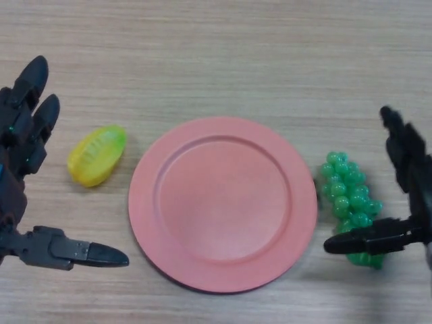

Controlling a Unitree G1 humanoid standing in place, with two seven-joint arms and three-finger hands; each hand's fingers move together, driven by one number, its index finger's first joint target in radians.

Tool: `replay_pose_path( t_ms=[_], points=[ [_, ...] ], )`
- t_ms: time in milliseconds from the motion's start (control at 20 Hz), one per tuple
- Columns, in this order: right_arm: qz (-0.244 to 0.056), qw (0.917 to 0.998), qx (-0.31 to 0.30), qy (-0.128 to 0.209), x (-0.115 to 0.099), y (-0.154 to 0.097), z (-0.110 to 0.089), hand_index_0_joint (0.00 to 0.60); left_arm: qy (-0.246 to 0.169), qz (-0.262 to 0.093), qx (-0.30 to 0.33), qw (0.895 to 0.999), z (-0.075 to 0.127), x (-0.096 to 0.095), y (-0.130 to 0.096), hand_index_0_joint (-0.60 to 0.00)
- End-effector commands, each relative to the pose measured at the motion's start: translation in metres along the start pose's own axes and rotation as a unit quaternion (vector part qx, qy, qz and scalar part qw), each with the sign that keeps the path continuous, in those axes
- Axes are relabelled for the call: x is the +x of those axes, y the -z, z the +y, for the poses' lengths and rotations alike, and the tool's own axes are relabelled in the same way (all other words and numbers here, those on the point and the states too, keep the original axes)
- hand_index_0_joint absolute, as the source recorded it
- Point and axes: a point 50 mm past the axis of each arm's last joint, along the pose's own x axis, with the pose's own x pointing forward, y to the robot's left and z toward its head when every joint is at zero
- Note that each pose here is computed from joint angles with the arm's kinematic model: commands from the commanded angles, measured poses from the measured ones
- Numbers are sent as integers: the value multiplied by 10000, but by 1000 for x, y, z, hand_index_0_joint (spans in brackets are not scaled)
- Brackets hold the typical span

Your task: Pick up the green grapes and place it on the plate

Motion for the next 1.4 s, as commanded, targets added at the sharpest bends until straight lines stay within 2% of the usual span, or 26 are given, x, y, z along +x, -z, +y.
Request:
replay_pose_path(
  t_ms=[50, 300, 400, 450, 500, 550, 650, 900, 1000, 1050, 1100, 1150, 1200, 1250, 1300, 1350, 1400],
  points=[
    [-1091, 9917, -407, 545, 11, -28, -13, 0, -225, -1025, 433, 9935, 14, -6, -29, 0],
    [-732, 9930, -821, 439, 19, -14, 7, 0, -279, -989, 445, 9937, 13, -8, -26, 0],
    [-649, 9921, -950, 496, 22, -10, 7, 200, -278, -978, 439, 9939, 13, -8, -25, 0],
    [-584, 9895, -1217, 526, 25, -4, 7, 350, -287, -970, 435, 9939, 13, -9, -25, 0],
    [-547, 9858, -1493, 536, 27, 0, 7, 450, -299, -965, 431, 9940, 14, -9, -24, 0],
    [-455, 9666, -2495, 372, 33, 14, 5, 592, -351, -966, 422, 9938, 17, -11, -23, 0],
    [-389, 9564, -2874, 338, 34, 16, -1, 600, -371, -946, 399, 9940, 17, -13, -22, 0],
    [-554, 9535, -2911, 556, 41, -2, -17, 600, -366, -963, 398, 9939, 14, -14, -23, 0],
    [-794, 9565, -2710, 736, 42, -20, -24, 600, -358, -985, 378, 9938, 15, -15, -23, 0],
    [-1022, 9624, -2398, 769, 41, -38, -24, 600, -356, -984, 363, 9938, 16, -15, -24, 0],
    [-1126, 9662, -2190, 767, 40, -47, -23, 600, -358, -983, 350, 9939, 16, -16, -24, 0],
    [-1356, 9796, -1344, 631, 36, -73, -17, 600, -364, -990, 329, 9939, 16, -16, -24, 0],
    [-1440, 9817, -1110, 567, 34, -85, -14, 600, -365, -992, 331, 9938, 16, -16, -25, 0],
    [-1608, 9815, -980, 345, 30, -108, -4, 600, -356, -1009, 349, 9937, 15, -16, -27, 0],
    [-1685, 9814, -896, 218, 28, -120, 1, 600, -346, -1028, 366, 9934, 15, -15, -28, 0],
    [-1819, 9809, -680, -83, 24, -143, 14, 600, -307, -1073, 378, 9930, 16, -14, -30, 0],
    [-1911, 9795, -608, -200, 23, -154, 20, 600, -296, -1093, 389, 9928, 16, -14, -31, 0]
  ],
)
